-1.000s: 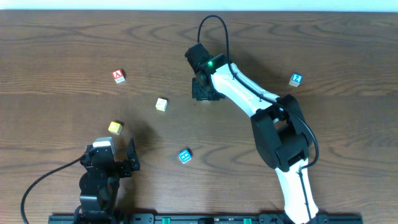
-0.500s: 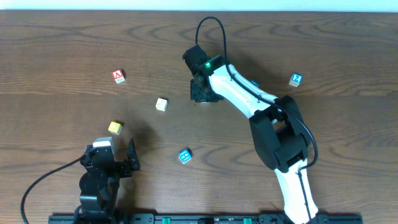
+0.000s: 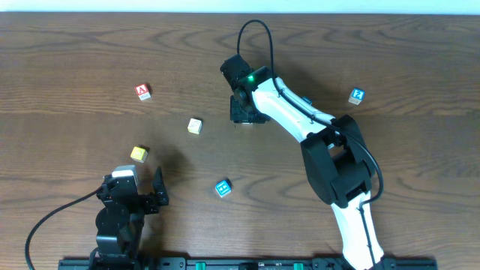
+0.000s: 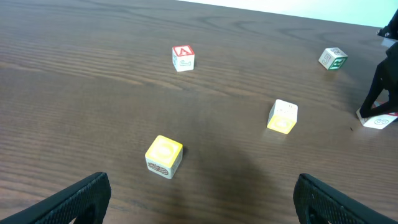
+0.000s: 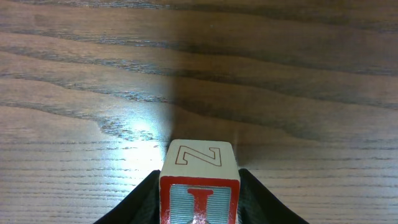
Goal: Spell out Ai2
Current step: 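Carry the red 'I' block forward and lower it onto the table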
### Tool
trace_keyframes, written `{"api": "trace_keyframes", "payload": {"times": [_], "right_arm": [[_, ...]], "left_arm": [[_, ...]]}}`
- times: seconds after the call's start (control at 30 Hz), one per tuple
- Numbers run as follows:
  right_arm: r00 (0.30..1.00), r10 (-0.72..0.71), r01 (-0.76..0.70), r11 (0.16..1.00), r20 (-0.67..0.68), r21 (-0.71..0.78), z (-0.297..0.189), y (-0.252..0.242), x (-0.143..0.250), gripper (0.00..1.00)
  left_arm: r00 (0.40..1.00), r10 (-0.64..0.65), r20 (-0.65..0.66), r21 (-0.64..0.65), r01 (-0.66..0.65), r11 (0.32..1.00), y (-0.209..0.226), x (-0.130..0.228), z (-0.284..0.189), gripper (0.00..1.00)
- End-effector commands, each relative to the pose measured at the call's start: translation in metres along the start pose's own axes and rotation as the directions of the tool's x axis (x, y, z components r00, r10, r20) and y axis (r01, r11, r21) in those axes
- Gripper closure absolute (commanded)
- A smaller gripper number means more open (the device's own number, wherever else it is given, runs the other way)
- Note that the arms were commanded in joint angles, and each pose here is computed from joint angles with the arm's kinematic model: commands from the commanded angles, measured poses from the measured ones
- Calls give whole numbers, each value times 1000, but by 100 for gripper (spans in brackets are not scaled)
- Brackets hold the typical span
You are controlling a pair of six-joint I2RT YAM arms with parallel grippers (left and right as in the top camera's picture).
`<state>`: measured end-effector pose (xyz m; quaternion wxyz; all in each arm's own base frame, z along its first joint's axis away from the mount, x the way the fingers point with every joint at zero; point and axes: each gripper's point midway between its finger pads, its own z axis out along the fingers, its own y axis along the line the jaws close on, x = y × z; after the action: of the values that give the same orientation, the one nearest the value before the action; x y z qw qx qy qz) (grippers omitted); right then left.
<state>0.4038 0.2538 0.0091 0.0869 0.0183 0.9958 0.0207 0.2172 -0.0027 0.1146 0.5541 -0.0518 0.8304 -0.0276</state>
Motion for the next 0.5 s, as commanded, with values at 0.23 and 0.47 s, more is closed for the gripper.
{"api": "trace_keyframes", "payload": {"times": [0.23,0.47], "right_arm": [[1000,7,-7,1000,27,2,-4,2,-7,33],[999,-6,7,1000,50,-5,-19,7,-18,27]], "left_arm": [[1000,7,-15,-14,-7,1000,3,8,3,5],[1000,7,-15,-14,-7,1000,3,8,3,5]]}}
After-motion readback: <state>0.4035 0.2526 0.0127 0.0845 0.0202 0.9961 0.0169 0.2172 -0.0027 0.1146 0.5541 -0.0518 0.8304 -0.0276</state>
